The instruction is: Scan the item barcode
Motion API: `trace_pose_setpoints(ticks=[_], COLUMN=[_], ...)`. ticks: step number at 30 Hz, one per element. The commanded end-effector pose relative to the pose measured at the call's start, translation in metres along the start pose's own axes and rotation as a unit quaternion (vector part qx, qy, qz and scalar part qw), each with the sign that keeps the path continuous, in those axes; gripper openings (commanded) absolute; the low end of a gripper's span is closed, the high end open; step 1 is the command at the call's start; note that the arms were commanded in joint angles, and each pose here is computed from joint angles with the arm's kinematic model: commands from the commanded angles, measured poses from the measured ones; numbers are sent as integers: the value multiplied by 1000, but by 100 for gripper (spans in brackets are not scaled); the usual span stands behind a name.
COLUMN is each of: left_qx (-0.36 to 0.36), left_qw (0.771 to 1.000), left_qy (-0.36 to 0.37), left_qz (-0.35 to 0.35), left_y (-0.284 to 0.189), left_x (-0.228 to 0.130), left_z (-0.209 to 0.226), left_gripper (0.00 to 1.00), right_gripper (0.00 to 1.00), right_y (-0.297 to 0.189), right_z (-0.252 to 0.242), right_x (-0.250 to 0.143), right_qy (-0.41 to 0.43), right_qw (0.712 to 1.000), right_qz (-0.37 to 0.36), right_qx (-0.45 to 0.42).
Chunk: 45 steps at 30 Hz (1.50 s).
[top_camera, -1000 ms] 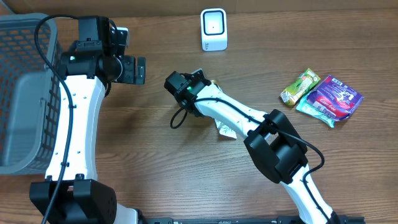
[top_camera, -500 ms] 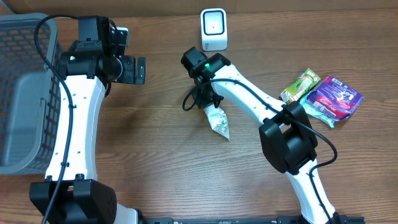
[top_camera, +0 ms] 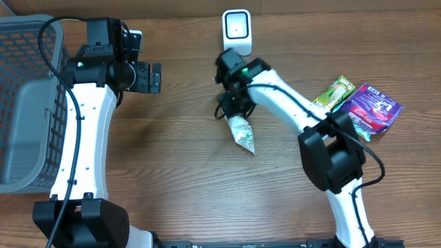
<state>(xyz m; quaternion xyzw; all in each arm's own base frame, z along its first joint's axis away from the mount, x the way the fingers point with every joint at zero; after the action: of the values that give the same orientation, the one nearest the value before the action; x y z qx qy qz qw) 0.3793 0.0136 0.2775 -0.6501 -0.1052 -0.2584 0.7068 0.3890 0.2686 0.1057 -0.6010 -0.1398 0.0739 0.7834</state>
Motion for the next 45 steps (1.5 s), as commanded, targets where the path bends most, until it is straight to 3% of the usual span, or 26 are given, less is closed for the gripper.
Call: trace_pose_setpoints(ticks=[1,8,16,22,26,29,33,36,39,45], left_qx=[4,4,4,4,4,4,4,4,4,4], left_qw=[1000,1000,1000,1000,1000,1000,1000,1000,1000,1000], left_qy=[-11,-11,-11,-11,-11,-11,-11,-11,-11,-11], left_qz=[-14,-14,-14,-14,-14,-14,-14,-14,-14,-14], left_y=[-10,-10,-11,-10,-11,-10,-11,-10,-10,-10], left_x=[2,2,2,2,2,2,2,2,2,2], left_z=[2,2,2,2,2,2,2,2,2,2], left_gripper=[100,99,100,100,100,100,100,99,100,100], right_gripper=[4,4,6,33,49,52,41,17,4,4], right_y=[11,-4,1,7,5,-1,-23,-51,-83,-79], right_z=[-14,-47,-92,-127,-140,-142,-132,-121,-107,-95], right_x=[-10,-2,0,-6,-6,-5,2,8,13,2], right_qy=[8,52,108,152,162,167,164,163,160,156], right_qw=[990,978,989,987,984,983,985,986,987,987], right_qz=[59,53,39,30,26,26,32,26,15,43], right_qx=[128,194,97,-40,-72,-67,-46,-26,3,7])
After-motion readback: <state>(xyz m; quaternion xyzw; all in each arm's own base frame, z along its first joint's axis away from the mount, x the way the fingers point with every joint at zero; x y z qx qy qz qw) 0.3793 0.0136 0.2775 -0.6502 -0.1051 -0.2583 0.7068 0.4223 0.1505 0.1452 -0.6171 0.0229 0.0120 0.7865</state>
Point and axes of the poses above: each gripper's point midway between its finger pads, its own y axis out along the fingers, its own z axis along the line the jaws close on, x = y × z, the point moved 7 cm from there along -y, back along the fingers, and after that the axes turned 9 degrees about y, right-handed, at the moved point
